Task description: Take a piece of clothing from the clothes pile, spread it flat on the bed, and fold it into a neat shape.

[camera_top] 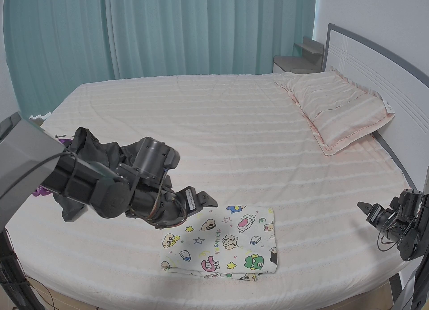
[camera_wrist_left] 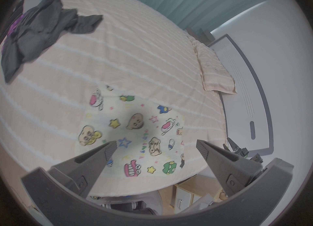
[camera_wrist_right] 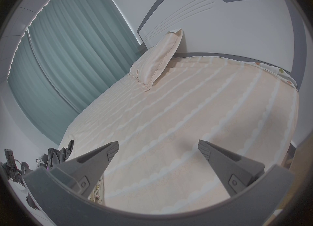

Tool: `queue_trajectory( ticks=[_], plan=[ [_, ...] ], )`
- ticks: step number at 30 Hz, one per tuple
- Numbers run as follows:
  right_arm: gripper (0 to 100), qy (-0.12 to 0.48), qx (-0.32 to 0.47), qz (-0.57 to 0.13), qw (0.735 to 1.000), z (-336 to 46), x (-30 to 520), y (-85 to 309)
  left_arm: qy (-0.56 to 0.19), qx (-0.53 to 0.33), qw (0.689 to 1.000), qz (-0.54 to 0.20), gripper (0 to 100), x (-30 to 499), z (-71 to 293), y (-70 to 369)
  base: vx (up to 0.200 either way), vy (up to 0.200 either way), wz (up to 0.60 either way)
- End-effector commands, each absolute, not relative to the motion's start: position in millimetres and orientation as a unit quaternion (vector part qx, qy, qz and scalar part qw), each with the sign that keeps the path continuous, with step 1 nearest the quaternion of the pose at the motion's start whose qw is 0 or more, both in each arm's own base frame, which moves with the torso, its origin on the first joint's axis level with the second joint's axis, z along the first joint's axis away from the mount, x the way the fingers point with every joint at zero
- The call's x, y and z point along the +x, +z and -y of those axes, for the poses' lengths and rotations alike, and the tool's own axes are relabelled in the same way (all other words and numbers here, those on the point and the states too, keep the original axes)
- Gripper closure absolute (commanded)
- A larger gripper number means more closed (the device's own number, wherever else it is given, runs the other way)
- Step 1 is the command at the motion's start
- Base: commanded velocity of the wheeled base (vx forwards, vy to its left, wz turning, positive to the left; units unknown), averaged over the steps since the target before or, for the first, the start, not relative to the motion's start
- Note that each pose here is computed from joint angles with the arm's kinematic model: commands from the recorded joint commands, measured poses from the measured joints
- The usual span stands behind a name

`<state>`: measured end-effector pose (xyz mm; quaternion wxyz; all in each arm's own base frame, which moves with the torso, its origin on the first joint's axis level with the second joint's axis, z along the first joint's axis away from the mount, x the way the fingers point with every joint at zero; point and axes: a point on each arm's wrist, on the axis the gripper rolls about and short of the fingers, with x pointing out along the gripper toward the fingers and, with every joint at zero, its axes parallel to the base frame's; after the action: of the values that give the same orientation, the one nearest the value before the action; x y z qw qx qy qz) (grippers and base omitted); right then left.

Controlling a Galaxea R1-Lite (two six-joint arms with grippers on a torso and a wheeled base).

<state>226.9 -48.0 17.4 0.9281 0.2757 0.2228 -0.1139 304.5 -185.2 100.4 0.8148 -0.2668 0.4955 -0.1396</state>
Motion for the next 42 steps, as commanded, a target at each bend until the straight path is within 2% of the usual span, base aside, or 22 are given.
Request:
queue_trajectory(
  ticks=[1, 6, 12, 16, 21, 24, 37, 42],
  plan=[
    [0, -0.102, 0.272, -0.223, 0.930, 42, 227, 18, -0.108, -0.315, 0.810, -0.482, 0, 279, 137, 104, 0.000, 0.000, 0.00],
    [0, -0.100, 0.272, -0.226, 0.930, 41, 227, 17, -0.093, -0.322, 0.806, -0.487, 0, 254, 120, 89, 0.000, 0.000, 0.00],
    [0, -0.077, 0.268, -0.244, 0.929, 27, 224, 15, -0.051, -0.405, 0.786, -0.464, 0, 229, 95, 76, -0.067, 0.000, 0.00],
    [0, -0.073, 0.267, -0.248, 0.928, 25, 224, 14, -0.053, -0.416, 0.788, -0.451, 0, 227, 92, 70, -0.200, 0.000, 0.00],
    [0, -0.064, 0.264, -0.257, 0.927, 19, 221, 14, -0.042, -0.421, 0.766, -0.484, 0, 233, 89, 48, 0.000, 0.000, 0.00],
    [0, -0.057, 0.263, -0.262, 0.927, 16, 220, 13, -0.037, -0.433, 0.764, -0.477, 0, 241, 82, 40, 0.000, 0.000, 0.00],
    [0, -0.049, 0.260, -0.276, 0.924, 10, 219, 9, -0.043, -0.452, 0.762, -0.463, 0, 243, 81, 40, 0.000, 0.000, 0.00],
    [0, -0.044, 0.267, -0.280, 0.921, 6, 219, 8, -0.045, -0.462, 0.756, -0.461, 0, 247, 76, 38, 0.000, 0.200, 0.00]
  ],
)
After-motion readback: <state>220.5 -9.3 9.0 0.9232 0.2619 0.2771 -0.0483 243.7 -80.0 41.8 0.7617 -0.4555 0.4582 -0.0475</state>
